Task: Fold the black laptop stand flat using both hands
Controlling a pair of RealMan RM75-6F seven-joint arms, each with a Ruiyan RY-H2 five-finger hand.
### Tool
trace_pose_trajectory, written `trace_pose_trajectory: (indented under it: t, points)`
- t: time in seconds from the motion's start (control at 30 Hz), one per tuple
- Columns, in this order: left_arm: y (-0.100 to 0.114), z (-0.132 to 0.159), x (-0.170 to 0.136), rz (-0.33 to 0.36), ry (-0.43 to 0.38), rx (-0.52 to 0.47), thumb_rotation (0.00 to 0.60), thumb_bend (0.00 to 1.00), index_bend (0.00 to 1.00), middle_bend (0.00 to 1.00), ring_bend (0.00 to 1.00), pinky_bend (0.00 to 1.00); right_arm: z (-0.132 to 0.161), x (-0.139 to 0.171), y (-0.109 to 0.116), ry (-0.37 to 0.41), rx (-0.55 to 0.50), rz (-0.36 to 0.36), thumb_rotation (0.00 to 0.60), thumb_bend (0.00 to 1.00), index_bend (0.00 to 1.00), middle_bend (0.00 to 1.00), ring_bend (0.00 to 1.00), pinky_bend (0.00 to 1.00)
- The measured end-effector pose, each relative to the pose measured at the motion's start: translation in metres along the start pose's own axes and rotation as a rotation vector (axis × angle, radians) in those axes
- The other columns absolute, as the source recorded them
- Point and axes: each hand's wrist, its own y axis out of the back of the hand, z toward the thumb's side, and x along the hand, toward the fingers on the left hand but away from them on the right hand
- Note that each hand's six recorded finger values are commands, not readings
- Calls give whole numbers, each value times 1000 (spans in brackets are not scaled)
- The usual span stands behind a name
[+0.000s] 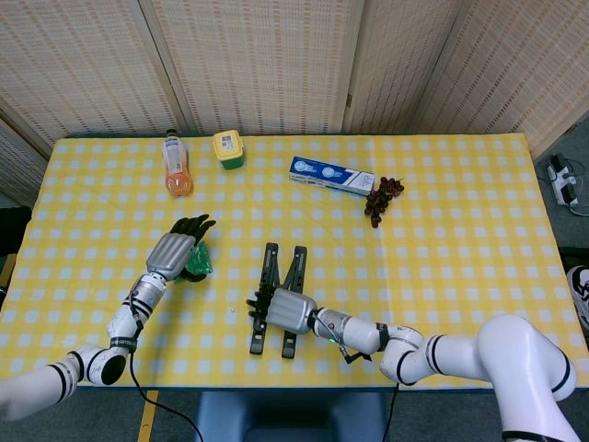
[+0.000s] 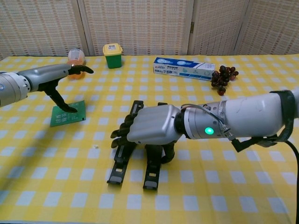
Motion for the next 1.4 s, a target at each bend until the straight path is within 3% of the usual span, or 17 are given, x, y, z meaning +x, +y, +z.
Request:
trace_pose_trajectory:
  t: [0.27, 0.57, 1.0, 1.07, 1.2, 1.27, 1.4]
  points:
    - [-1, -5, -2, -4, 10, -6, 600, 191, 1, 0, 0, 0, 0, -10, 4, 3, -16, 4, 600, 268, 11, 115, 40, 0]
    - [-1, -9, -2, -3, 17, -13, 600, 192, 0, 0, 0, 0, -5, -10, 12, -7, -51, -42, 600, 268, 337, 341, 176, 0]
    - [2, -5, -2, 8, 8, -11, 600, 192, 0, 0, 0, 0, -10, 6, 24, 3, -84, -147, 600, 268, 520, 491, 303, 37]
    - [3, -5, -2, 12, 8, -10, 600, 192, 0, 0, 0, 0, -12, 9, 23, 4, -85, -156, 600, 268, 478, 427, 266, 37]
    - [6, -4, -4, 30, 6, 5, 600, 192, 0, 0, 0, 0, -15, 13, 19, -14, -94, -147, 600, 268, 49, 53, 76, 14]
    - [9, -3, -6, 45, 5, 18, 600, 192, 0, 0, 0, 0, -16, 17, 18, -34, -116, -147, 600, 268, 0, 2, 48, 0]
    - [18, -5, -11, 78, 12, 43, 600, 198, 0, 0, 0, 0, -20, 29, 17, -81, -152, -166, 600, 268, 0, 0, 36, 0]
